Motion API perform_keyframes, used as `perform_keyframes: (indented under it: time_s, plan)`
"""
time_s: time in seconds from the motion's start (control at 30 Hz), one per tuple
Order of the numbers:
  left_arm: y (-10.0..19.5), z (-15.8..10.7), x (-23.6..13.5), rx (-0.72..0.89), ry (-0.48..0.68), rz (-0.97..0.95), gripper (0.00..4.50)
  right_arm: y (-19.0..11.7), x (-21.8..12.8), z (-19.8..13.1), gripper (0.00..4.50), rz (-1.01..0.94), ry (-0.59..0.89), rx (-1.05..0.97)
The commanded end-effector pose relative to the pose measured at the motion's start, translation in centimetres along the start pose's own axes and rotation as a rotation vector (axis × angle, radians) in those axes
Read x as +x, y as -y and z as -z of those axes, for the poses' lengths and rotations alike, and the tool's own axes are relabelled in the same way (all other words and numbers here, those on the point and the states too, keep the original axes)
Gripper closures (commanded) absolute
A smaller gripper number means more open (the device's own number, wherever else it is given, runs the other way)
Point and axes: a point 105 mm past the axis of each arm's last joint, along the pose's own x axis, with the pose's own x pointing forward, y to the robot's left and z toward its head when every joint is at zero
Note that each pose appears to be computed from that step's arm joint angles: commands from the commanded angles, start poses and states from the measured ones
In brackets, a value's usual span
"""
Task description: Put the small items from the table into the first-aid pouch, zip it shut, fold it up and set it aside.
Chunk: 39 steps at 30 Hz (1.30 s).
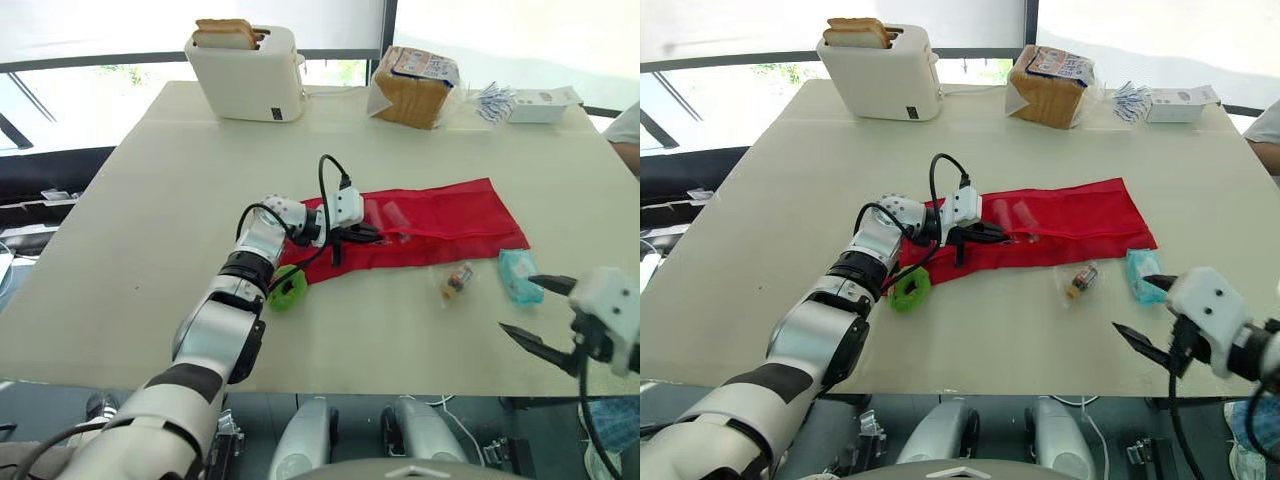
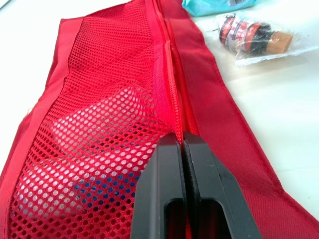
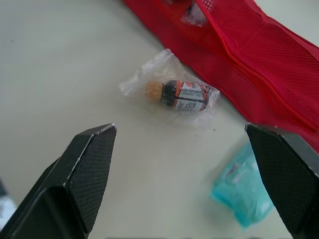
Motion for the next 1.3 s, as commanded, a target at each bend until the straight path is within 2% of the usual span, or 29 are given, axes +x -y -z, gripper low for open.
perform_keyframes:
  time_s: [0.03,0.17,0.3,0.4,0.57,0.73,1.03,1.07,1.13,1.17,1.2,1.23,1.3]
  plan:
    - [-0.5,-1.6,-0.1,0.039,0.046,-0.009,4.50,1.7,2.3,0.6,0.06,0.011,-0.025,-0.034]
    - [-0.2,-1.8,0.1,0.049,0.056,-0.006,4.50,2.7,4.5,0.9,0.06,0.053,-0.012,0.237]
    - [-0.2,-1.8,0.1,0.048,0.057,-0.023,4.50,1.5,5.0,-0.2,0.06,0.103,0.046,0.513]
    - [0.0,-1.8,0.5,0.044,0.063,-0.024,4.50,-0.6,5.5,-0.7,0.06,0.208,0.069,0.658]
    - [0.1,-1.7,0.6,0.043,0.065,-0.020,4.50,-2.1,6.0,-0.2,0.06,0.381,0.007,0.767]
    - [0.1,-1.5,0.4,0.039,0.052,-0.019,4.50,-2.7,6.6,0.8,0.06,0.492,-0.082,0.792]
    - [0.0,-1.3,0.4,0.035,0.047,-0.020,4.50,-3.4,7.4,0.7,0.06,0.528,-0.108,0.777]
    - [0.1,-1.3,0.4,0.034,0.048,-0.020,4.50,-3.3,7.4,0.6,0.58,0.530,-0.099,0.768]
    - [0.1,-1.3,0.4,0.033,0.049,-0.020,4.50,-3.2,7.5,0.4,1.30,0.525,-0.086,0.755]
    - [0.1,-1.3,0.4,0.032,0.050,-0.020,4.50,-3.3,7.5,0.3,1.91,0.514,-0.084,0.741]
    - [0.1,-1.3,0.4,0.032,0.051,-0.021,4.50,-3.3,7.4,0.1,2.17,0.503,-0.075,0.712]
    - [0.1,-1.3,0.4,0.029,0.053,-0.023,4.50,-3.3,7.3,-0.1,2.78,0.487,-0.068,0.686]
    - [0.1,-1.3,0.4,0.027,0.056,-0.025,4.50,-3.5,7.2,-0.7,3.40,0.446,-0.052,0.612]
